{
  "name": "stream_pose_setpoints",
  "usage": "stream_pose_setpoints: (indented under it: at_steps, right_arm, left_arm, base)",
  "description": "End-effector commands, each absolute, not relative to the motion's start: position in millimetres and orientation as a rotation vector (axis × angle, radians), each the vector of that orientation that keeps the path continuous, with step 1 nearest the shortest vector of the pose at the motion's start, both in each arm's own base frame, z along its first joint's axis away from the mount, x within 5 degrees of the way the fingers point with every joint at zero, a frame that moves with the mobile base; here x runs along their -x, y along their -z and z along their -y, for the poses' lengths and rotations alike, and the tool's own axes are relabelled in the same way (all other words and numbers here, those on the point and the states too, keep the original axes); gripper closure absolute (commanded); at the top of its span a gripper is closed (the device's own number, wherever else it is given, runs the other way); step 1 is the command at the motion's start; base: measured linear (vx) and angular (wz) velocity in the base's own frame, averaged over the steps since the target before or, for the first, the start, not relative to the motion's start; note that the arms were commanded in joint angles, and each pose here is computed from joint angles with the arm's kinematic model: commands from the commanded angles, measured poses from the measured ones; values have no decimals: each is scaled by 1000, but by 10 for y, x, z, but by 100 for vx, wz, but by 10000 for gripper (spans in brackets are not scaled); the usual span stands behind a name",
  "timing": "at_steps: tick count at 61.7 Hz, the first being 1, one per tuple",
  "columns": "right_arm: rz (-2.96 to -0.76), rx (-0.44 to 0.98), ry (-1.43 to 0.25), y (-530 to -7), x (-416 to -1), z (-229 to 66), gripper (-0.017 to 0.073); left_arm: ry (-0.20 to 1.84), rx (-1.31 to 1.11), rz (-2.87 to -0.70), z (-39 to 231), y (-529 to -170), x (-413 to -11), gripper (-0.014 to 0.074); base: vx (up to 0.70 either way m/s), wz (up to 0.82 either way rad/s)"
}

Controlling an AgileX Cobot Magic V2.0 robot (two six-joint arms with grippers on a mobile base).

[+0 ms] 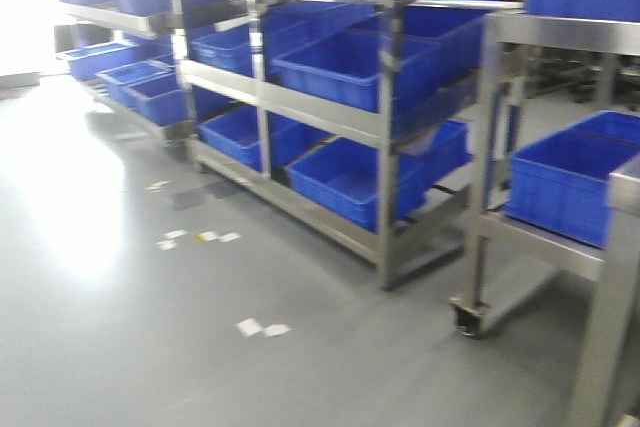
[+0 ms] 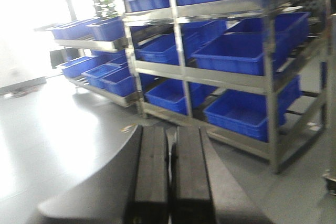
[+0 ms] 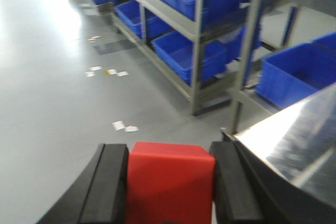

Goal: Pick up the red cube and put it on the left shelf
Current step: 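Drive the base to the blue crate shelving holding the red cube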

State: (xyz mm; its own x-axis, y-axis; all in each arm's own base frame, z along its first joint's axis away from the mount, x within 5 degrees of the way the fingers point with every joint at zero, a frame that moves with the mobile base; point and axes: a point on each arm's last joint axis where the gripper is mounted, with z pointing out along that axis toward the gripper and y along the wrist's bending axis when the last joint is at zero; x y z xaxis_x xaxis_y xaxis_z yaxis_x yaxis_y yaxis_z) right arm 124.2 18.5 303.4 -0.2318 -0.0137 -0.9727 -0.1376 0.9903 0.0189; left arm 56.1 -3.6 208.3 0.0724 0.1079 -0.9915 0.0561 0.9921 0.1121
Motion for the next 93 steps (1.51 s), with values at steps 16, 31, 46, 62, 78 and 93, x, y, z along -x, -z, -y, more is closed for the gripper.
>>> stream_pose_setpoints:
  at_steps: [16, 31, 46, 62, 78, 93]
  right_arm:
    - [-1690, 116, -111, -3209, -1254, -185, 500]
    - [-1690, 116, -111, -3209, -1254, -185, 500]
    - [-1690, 116, -111, -3209, -1254, -185, 500]
    - [-1690, 116, -111, -3209, -1254, -185, 500]
    - [-1690, 116, -111, -3209, -1254, -185, 500]
    - [-1698, 117, -111, -3199, -1263, -186, 500]
  left_arm:
    - [-36, -117, -1447, 33, -2079, -572, 488]
    - [-36, -117, -1447, 33, -2079, -572, 488]
    - [-36, -117, -1447, 33, -2079, -572, 488]
    - [-36, -117, -1447, 33, -2079, -572, 488]
    - [-36, -117, -1447, 33, -2079, -572, 488]
    - [-36, -117, -1447, 33, -2079, -572, 488]
  base:
    - [-19, 72]
    - [-19, 70]
    - [-18, 62]
    - [-13, 47]
    - [-6, 37]
    - [4, 14]
